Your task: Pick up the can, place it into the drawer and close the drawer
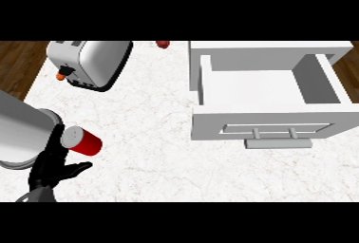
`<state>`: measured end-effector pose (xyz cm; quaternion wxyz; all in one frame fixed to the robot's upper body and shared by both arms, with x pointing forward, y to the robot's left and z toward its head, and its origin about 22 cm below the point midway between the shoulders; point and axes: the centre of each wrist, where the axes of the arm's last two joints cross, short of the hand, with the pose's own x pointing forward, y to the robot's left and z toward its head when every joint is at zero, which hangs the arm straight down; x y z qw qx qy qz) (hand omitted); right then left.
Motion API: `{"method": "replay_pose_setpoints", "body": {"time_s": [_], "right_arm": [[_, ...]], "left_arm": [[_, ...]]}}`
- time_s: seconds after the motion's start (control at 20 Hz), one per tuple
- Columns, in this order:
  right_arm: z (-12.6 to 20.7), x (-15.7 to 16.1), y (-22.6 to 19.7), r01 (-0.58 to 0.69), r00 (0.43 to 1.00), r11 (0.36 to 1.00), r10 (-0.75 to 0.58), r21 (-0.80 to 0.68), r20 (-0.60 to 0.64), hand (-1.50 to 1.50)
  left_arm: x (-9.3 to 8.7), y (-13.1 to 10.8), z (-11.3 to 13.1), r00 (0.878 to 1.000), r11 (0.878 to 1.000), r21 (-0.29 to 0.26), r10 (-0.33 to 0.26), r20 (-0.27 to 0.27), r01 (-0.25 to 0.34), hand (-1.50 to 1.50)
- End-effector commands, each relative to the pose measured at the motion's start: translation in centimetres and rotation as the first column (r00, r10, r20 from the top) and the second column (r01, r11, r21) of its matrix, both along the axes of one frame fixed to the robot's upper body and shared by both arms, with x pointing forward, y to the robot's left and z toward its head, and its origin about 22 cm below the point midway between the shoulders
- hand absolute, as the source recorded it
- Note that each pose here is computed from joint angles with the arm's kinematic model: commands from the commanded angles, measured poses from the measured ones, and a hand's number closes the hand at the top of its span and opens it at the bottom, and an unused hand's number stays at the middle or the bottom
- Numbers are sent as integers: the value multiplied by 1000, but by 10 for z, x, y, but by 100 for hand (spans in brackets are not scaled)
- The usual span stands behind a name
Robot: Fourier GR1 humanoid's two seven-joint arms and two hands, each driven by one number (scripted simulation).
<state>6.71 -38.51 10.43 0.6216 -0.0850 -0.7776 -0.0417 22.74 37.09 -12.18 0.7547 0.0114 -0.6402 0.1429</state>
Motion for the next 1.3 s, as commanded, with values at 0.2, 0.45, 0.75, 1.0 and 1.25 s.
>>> {"method": "replay_pose_setpoints", "body": {"time_s": [0.2,0.45,0.75,1.0,1.25], "right_arm": [[2,-1,11,0,1000,1000,1,12,-7,-150],[9,-17,6,-11,999,1000,11,5,-34,-150],[10,-6,6,-13,1000,999,14,32,-9,-150],[22,-5,1,-29,999,999,29,20,-18,-150],[4,-3,8,3,1000,1000,-3,29,-19,-150]], "left_arm": [[27,-26,-9,1000,997,-80,23,0,-23,-150],[38,-17,4,999,990,-137,-17,31,21,150],[43,-28,11,988,977,-165,-124,90,137,150],[72,-47,35,964,960,-173,-189,187,221,150],[71,-80,43,964,970,-160,-145,222,183,150]]}}
